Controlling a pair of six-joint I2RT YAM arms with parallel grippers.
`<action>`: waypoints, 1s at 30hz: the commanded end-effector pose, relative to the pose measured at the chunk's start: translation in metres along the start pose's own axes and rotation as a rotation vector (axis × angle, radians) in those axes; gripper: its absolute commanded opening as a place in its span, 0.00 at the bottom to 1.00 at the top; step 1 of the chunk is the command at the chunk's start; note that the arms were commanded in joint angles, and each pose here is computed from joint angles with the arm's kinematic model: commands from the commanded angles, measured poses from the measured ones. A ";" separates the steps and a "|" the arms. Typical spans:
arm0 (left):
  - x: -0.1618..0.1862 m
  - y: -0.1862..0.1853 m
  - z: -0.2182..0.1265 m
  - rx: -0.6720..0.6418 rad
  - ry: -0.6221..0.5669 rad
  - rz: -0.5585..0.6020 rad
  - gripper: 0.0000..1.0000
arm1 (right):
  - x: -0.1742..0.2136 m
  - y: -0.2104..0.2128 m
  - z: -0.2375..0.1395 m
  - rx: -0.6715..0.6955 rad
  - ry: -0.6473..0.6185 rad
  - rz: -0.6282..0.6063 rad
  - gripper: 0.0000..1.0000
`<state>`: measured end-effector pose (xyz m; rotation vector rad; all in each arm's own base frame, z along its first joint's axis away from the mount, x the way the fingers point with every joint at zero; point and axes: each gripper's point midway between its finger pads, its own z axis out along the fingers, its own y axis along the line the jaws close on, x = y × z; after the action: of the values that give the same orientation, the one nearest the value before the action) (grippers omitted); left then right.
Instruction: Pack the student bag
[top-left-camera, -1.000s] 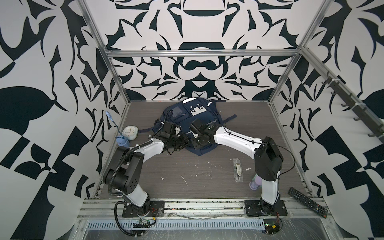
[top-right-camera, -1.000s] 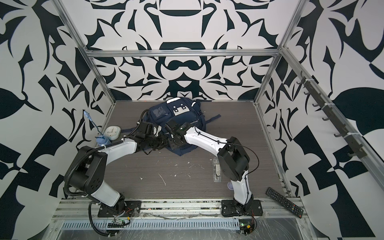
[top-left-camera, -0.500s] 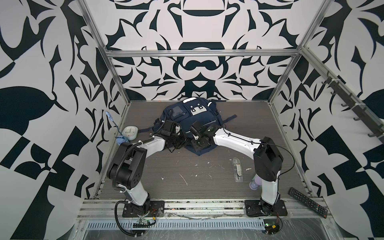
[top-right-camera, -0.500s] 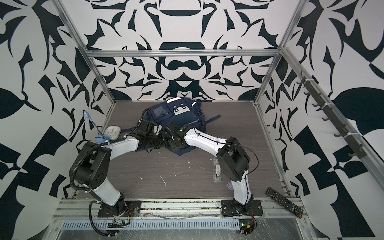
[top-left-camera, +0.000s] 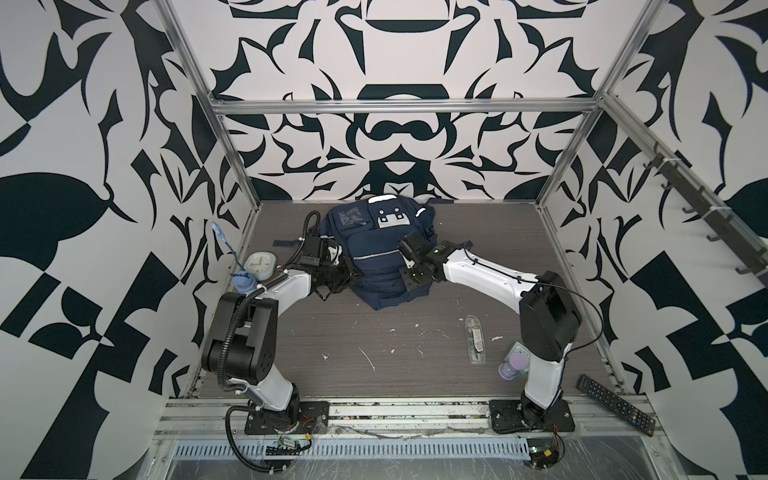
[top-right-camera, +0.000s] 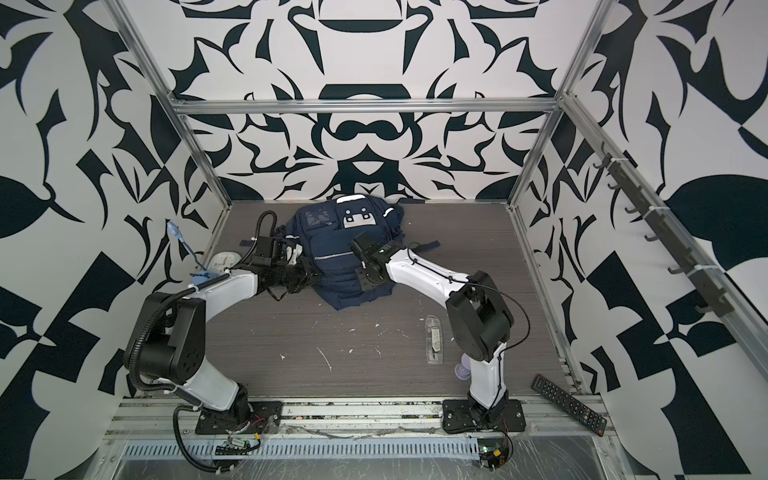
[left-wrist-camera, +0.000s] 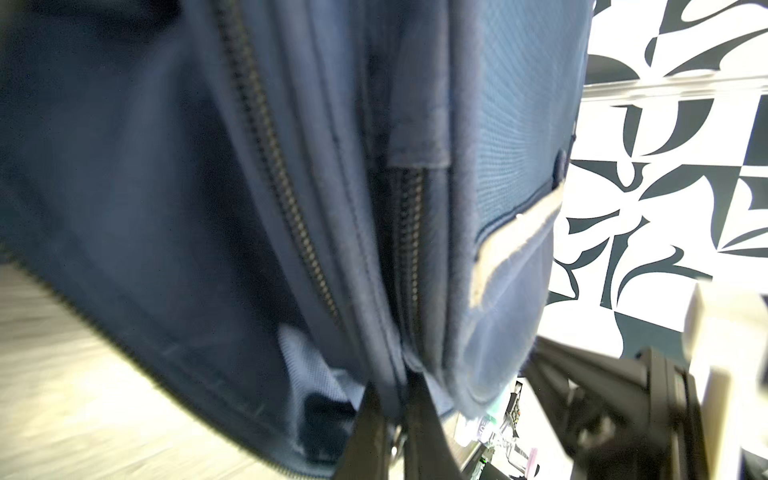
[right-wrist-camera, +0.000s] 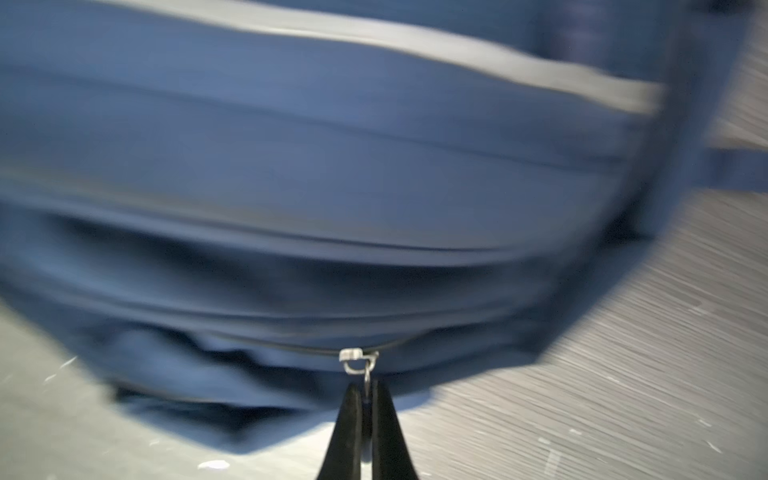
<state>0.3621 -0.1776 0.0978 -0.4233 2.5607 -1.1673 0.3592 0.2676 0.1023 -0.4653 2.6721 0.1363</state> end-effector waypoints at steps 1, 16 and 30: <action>-0.021 0.009 -0.017 -0.030 -0.084 0.015 0.00 | 0.005 -0.040 -0.016 0.084 0.007 0.057 0.00; -0.064 -0.010 -0.005 0.014 -0.140 -0.023 0.02 | 0.012 0.011 -0.031 -0.006 -0.021 -0.019 0.00; -0.086 -0.030 0.003 0.052 -0.149 -0.032 0.37 | 0.000 0.071 -0.036 -0.102 -0.048 -0.068 0.00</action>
<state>0.4359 -0.1633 0.1111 -0.5596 2.4678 -1.1453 0.3309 0.3109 0.1254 -0.5407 2.6075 0.2013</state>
